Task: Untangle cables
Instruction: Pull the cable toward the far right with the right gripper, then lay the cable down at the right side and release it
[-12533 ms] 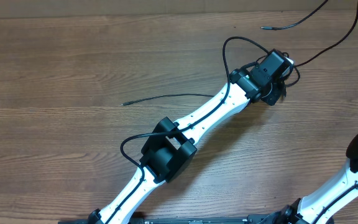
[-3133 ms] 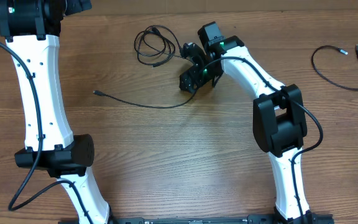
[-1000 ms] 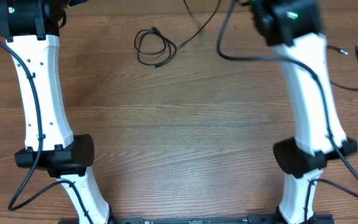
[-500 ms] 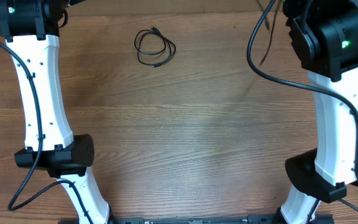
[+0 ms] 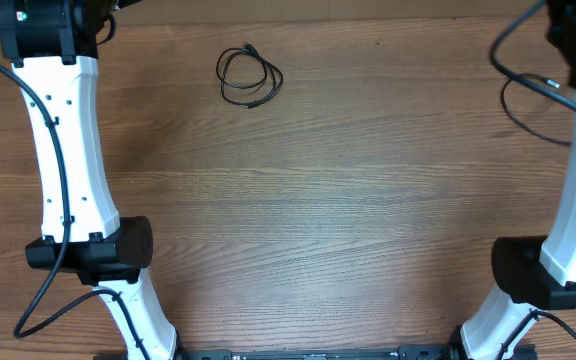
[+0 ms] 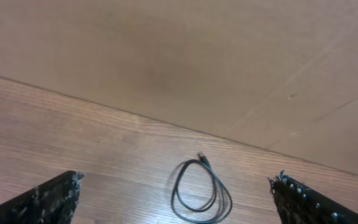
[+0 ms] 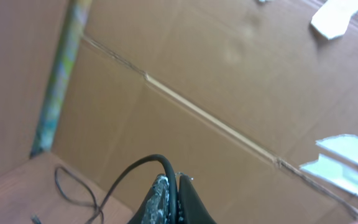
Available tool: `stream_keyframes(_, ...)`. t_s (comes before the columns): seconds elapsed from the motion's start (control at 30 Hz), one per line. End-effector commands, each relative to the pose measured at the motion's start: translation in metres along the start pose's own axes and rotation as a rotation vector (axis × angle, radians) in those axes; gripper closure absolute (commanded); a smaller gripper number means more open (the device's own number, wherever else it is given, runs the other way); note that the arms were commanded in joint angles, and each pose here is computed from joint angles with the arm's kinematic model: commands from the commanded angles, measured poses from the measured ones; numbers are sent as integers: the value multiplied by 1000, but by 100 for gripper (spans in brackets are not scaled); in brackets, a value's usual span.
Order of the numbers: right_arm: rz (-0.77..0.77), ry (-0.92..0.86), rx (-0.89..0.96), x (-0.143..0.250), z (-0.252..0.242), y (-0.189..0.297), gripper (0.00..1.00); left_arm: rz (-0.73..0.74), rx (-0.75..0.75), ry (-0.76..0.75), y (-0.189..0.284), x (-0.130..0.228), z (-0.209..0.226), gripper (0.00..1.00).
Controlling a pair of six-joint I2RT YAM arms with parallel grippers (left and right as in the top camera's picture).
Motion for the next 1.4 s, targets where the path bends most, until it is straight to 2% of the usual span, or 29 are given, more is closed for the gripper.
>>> stream_keyframes(0.0,52,-141,-118,17,-20,-13,96,-55,84,-15,25,-5,-24,0)
stream_keyframes(0.17,109,-133,-436,29,-3,-29,96,-82,122,-29,26,-5,-37,0)
stream_keyframes(0.43,384,-282,-501,77,-35,-85,96,-86,145,-39,26,-3,-47,0)
stream_keyframes(0.57,558,-405,-420,110,-64,-111,96,-93,152,-41,27,-3,-49,0)
stream_keyframes(0.73,659,-544,-322,137,-94,-141,96,-104,166,-21,27,-4,-53,0)
stream_keyframes(1.0,831,-532,-193,184,-108,-174,96,-99,179,-26,28,-1,-59,0)
stream_keyframes(1.37,1027,-436,0,249,-80,-209,96,-123,203,-10,29,-4,-65,1)
Point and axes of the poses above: each gripper's point midway between its finger pads, its own y axis back along the fingers, its own z axis along the line the jaws close on, x = y × z, the point moved 9 cm from there along y, back along the fingers, and after that the axes turned 7 degrees about y, right-handed, at the moved point
